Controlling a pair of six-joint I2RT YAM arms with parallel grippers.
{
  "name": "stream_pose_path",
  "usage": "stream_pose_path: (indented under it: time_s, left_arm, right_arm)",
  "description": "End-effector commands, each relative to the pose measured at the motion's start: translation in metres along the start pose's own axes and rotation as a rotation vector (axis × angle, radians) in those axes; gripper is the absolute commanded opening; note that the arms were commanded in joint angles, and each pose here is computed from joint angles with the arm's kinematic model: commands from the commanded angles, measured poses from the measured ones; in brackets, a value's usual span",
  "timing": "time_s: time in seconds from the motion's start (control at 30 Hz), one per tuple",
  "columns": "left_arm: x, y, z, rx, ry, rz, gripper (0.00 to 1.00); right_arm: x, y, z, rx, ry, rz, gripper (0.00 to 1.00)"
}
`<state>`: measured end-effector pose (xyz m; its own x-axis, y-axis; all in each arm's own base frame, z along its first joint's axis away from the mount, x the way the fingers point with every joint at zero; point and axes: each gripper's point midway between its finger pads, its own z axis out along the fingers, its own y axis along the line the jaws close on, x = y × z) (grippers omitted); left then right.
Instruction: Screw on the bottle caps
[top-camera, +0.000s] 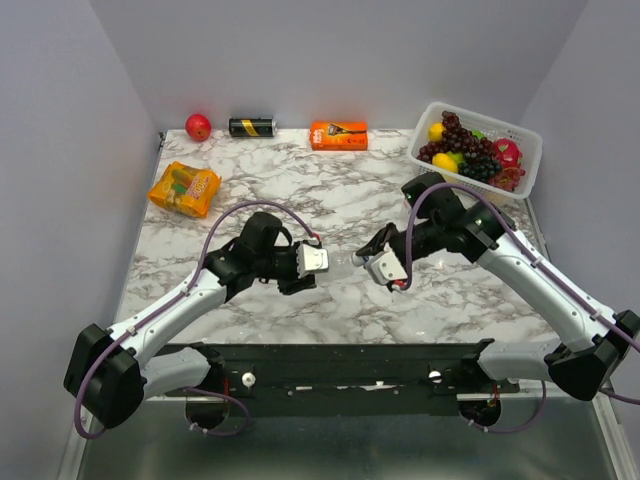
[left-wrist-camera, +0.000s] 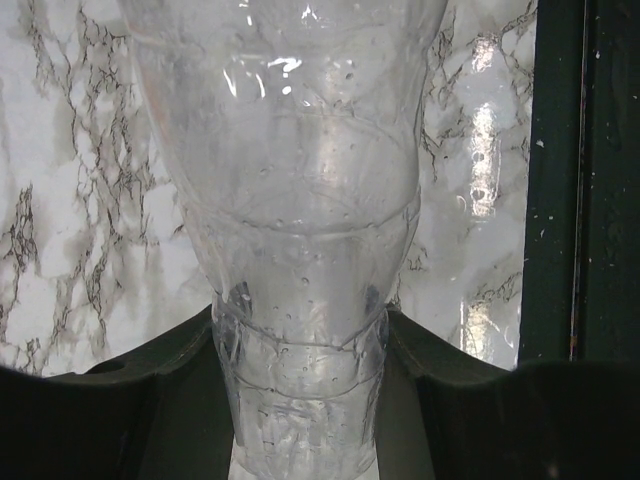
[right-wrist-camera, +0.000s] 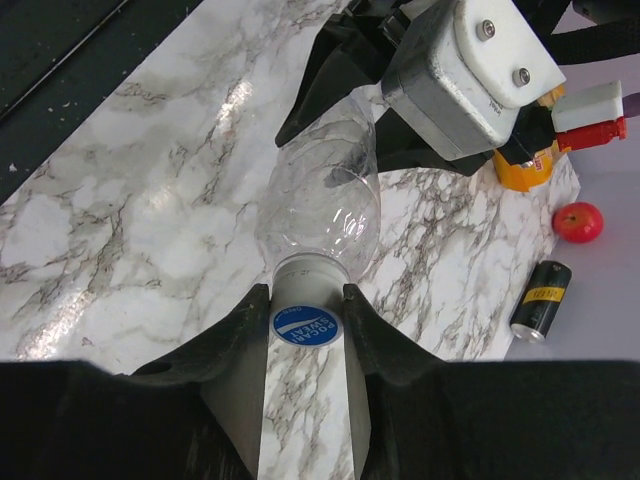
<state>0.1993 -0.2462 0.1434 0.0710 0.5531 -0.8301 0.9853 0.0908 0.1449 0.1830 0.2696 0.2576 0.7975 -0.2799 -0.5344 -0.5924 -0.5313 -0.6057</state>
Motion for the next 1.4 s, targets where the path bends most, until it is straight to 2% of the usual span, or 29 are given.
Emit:
stream_pose_path:
  time_s: [0.0, 0.07, 0.27, 0.3, 0.37, 0.43, 0.53, 0.57, 0.63, 0.67, 0.77, 0.93, 1.0, 1.03, 1.07, 1.1, 1.23, 1.3, 1.37]
  left_arm:
    - [-0.018, 0.001, -0.002, 0.012, -0.076, 0.009, 0.0]
    - [-0.019, 0.001, -0.002, 0.017, -0.085, 0.008, 0.0]
    - [-0.02, 0.001, -0.002, 0.017, -0.091, 0.017, 0.0]
    - [-0.021, 0.001, -0.002, 0.016, -0.092, 0.018, 0.0]
    - [-0.021, 0.001, -0.002, 0.014, -0.095, 0.017, 0.0]
    - [-0.021, 0.006, -0.003, -0.015, -0.092, 0.011, 0.0]
    - [-0.019, 0.027, -0.004, -0.134, -0.082, -0.031, 0.0]
    - [-0.023, 0.034, -0.004, -0.172, -0.102, -0.026, 0.0]
    - [-0.022, 0.048, -0.009, -0.265, -0.095, -0.059, 0.0]
    - [-0.025, 0.056, -0.01, -0.308, -0.116, -0.059, 0.0]
    - [-0.026, 0.081, -0.023, -0.48, -0.13, -0.106, 0.0]
    - [-0.012, 0.106, -0.039, -0.664, -0.079, -0.151, 0.0]
    - [-0.001, 0.118, -0.051, -0.773, -0.039, -0.165, 0.0]
    - [0.001, 0.122, -0.054, -0.806, -0.031, -0.171, 0.0]
    - [0.002, 0.126, -0.058, -0.833, -0.026, -0.164, 0.0]
    - [0.007, 0.13, -0.064, -0.877, 0.002, -0.154, 0.0]
    - [0.006, 0.141, -0.076, -0.948, 0.059, -0.051, 0.0]
    - [0.004, 0.143, -0.079, -0.962, 0.082, 0.02, 0.0]
    - [-0.005, 0.147, -0.084, -0.963, 0.142, 0.203, 0.0]
  right_arm:
    - [0.009, 0.001, 0.005, -0.007, 0.029, 0.061, 0.37]
    - [0.013, 0.001, 0.006, 0.0, 0.041, 0.065, 0.42]
    - [0.017, -0.001, 0.007, 0.018, 0.054, 0.067, 0.4]
    - [0.018, -0.001, 0.007, 0.017, 0.062, 0.077, 0.38]
    - [0.023, -0.006, 0.008, 0.022, 0.079, 0.138, 0.25]
    - [0.025, -0.007, 0.009, -0.007, 0.089, 0.236, 0.14]
    - [0.03, -0.023, 0.015, -0.044, 0.094, 0.542, 0.07]
    - [0.035, -0.018, 0.029, -0.103, 0.075, 0.696, 0.05]
    - [0.028, -0.027, 0.024, -0.132, 0.053, 0.859, 0.01]
    - [0.022, -0.028, 0.027, -0.153, 0.02, 0.989, 0.01]
    - [0.023, -0.035, 0.035, -0.176, 0.0, 1.218, 0.0]
    - [0.025, -0.06, 0.038, -0.096, -0.028, 1.402, 0.0]
    - [0.029, -0.071, 0.034, -0.061, -0.059, 1.556, 0.0]
    - [0.031, -0.075, 0.032, -0.061, -0.086, 1.635, 0.0]
    - [0.033, -0.074, 0.036, -0.1, -0.105, 1.863, 0.0]
    - [0.032, -0.08, 0.032, -0.118, -0.171, 1.889, 0.0]
    - [0.036, -0.064, 0.041, -0.158, -0.132, 1.96, 0.0]
    - [0.027, -0.059, 0.043, -0.222, -0.183, 2.018, 0.0]
    - [0.023, -0.06, 0.042, -0.243, -0.21, 2.031, 0.0]
